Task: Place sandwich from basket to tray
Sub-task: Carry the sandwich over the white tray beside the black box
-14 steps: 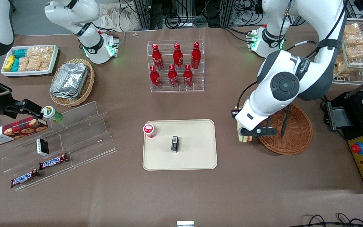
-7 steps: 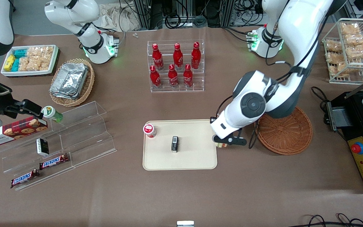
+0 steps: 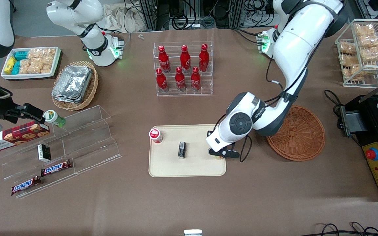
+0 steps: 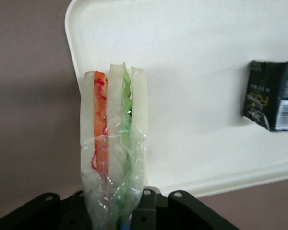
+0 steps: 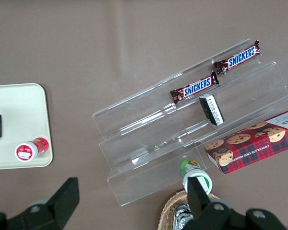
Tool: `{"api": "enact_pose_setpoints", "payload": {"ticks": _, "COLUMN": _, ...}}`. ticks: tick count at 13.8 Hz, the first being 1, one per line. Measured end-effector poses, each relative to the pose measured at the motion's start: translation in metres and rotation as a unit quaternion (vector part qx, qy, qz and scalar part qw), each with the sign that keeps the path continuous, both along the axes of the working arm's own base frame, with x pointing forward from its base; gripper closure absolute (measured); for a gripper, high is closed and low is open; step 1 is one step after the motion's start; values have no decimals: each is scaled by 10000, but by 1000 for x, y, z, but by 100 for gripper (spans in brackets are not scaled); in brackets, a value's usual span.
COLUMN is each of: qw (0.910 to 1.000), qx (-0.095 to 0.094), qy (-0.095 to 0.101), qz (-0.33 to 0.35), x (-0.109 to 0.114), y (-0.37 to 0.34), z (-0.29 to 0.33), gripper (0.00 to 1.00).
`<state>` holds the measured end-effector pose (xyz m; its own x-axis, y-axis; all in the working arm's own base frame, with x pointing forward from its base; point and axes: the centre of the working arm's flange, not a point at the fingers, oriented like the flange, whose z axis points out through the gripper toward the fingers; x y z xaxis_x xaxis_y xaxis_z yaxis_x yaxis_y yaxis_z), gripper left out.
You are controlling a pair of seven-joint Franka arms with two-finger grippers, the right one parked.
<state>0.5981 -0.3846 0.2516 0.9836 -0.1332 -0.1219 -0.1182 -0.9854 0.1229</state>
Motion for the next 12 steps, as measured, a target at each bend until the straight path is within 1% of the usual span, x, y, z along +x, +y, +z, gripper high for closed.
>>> {"api": "enact_pose_setpoints", "payload": {"ticks": 7, "qw": 9998, "qx": -138, "qy": -78, "qz": 80, "x": 5, "y": -4, "z": -35, "gripper": 80}}
{"api": "enact_pose_setpoints", "payload": {"ticks": 8, "qw": 9998, "qx": -145, "qy": -81, "qz": 82, "x": 5, "y": -4, "z": -38, "gripper": 75}}
{"api": "enact_pose_setpoints", "payload": {"ticks": 10, "qw": 9997, "qx": -169, "qy": -117, "qz": 120, "x": 7, "y": -4, "z": -37, "gripper": 56}}
{"api": "enact_pose_setpoints", "payload": {"ticks": 11, "qw": 9996, "qx": -181, "qy": -141, "qz": 186, "x": 9, "y": -5, "z": -34, "gripper": 44}}
{"api": "enact_pose_setpoints", "payload": {"ticks": 12, "qw": 9992, "qx": -195, "qy": -173, "qz": 291, "x": 12, "y": -5, "z": -30, "gripper": 36}}
